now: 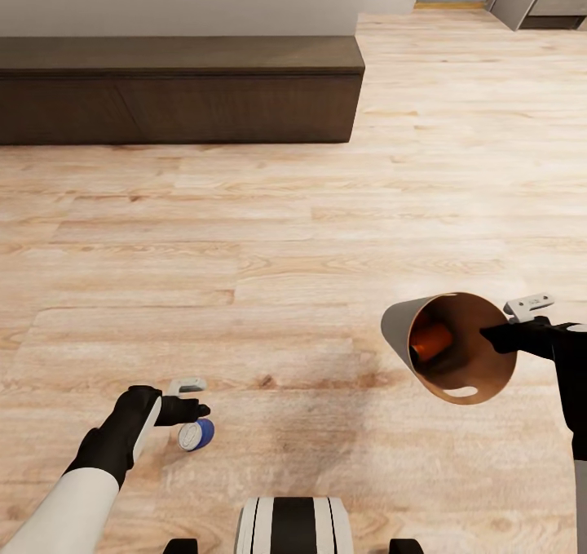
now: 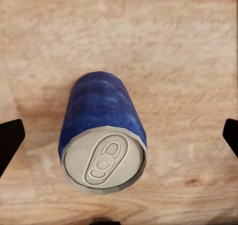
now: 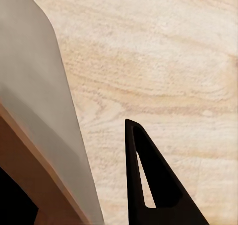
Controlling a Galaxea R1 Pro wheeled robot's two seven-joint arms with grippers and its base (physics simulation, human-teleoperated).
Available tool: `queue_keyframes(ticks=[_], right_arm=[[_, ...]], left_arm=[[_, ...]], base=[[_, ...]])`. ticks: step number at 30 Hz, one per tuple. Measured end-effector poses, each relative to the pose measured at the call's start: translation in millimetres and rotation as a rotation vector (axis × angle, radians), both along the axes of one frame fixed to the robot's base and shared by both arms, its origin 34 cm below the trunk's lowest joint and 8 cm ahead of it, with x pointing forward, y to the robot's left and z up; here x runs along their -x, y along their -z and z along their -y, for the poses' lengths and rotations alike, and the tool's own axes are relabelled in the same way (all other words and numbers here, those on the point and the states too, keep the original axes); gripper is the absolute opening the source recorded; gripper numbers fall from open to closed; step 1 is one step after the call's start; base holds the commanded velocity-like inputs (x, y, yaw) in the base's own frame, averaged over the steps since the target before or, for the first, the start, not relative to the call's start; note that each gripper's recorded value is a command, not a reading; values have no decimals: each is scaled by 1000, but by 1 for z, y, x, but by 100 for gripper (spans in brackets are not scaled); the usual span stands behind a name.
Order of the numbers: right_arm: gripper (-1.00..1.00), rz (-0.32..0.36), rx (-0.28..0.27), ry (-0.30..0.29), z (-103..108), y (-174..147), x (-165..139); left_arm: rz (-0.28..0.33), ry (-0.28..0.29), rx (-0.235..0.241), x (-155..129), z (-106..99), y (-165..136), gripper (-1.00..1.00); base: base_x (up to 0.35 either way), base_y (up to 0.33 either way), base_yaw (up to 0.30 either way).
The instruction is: Put the three can of soda from the living room inside the tash can in the kitchen.
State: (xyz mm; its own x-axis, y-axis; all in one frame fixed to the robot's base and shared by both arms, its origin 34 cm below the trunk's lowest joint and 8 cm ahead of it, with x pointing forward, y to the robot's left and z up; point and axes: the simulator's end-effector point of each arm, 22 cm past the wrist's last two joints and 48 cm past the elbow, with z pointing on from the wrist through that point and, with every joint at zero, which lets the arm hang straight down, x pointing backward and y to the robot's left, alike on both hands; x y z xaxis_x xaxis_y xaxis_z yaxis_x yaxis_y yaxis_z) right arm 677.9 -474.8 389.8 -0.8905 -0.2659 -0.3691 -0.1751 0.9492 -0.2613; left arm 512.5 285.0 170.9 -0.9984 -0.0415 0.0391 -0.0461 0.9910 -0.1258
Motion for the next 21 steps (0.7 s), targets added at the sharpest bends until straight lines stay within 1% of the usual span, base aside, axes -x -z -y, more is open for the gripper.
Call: queue_keyframes(ticks=[13, 18, 21], right_arm=[[-100, -9, 10, -2, 4, 4, 1], [-100, 22, 24, -12, 2, -7, -7], [-100, 25, 25, 11, 1, -14, -13]], left_arm=[[-12, 1, -1, 4, -1, 5, 100], [-27, 0, -2, 9, -1, 8, 100], [-38, -1, -2, 12, -1, 9, 100]], base=[[0, 0, 0], [0, 0, 0], [0, 0, 0]])
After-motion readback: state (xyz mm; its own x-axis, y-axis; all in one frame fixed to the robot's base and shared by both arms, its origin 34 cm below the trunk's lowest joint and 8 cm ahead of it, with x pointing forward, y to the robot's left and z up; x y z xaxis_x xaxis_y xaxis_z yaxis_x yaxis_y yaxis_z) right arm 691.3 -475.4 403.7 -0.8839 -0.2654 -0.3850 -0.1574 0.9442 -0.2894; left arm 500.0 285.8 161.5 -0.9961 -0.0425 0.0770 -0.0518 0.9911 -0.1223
